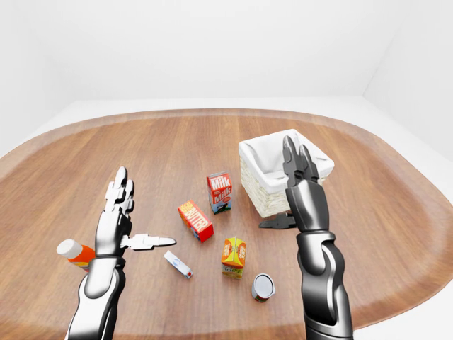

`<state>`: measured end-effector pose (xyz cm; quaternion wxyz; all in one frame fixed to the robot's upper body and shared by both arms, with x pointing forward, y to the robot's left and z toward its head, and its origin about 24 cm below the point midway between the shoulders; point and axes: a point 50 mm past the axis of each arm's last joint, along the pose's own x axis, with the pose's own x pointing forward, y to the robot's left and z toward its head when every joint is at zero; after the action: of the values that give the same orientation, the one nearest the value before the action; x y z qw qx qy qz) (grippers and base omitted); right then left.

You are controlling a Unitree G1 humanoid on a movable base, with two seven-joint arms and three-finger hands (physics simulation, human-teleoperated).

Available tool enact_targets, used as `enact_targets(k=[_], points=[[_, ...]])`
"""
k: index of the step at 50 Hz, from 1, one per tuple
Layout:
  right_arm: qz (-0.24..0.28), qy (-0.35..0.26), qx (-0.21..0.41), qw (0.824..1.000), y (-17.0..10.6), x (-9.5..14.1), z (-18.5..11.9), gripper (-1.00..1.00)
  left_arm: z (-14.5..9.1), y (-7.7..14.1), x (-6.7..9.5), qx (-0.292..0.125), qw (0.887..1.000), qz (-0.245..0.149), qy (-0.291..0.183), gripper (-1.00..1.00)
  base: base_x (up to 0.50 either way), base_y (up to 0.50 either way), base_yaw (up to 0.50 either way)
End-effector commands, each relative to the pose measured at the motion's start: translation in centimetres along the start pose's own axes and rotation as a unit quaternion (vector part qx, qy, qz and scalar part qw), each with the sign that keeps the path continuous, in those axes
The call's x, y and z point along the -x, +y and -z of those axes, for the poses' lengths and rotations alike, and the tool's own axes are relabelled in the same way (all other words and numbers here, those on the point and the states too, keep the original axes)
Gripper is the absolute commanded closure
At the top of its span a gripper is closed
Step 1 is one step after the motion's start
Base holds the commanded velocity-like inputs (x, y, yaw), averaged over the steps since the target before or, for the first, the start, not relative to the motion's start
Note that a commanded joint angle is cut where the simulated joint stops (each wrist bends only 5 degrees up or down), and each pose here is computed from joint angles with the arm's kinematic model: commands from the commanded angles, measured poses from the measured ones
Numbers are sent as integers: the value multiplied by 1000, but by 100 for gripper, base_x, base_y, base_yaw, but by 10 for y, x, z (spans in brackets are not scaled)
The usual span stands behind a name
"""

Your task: Pick up the alphabet soup and the tomato sauce, and put them in the basket.

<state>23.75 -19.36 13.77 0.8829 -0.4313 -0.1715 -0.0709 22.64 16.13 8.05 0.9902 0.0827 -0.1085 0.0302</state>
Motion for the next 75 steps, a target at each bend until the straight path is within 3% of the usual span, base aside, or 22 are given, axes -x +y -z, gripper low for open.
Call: enact_targets(k=[1, 75], points=[[-4, 17, -8, 1000, 2, 14, 2, -100, 1, -1, 1, -1, 1000, 3, 3, -100, 0, 0, 0], [-59, 171, -71, 981, 26, 97, 24, -100, 0, -1, 2, -1, 1000, 3, 2, -100, 0, 0, 0]])
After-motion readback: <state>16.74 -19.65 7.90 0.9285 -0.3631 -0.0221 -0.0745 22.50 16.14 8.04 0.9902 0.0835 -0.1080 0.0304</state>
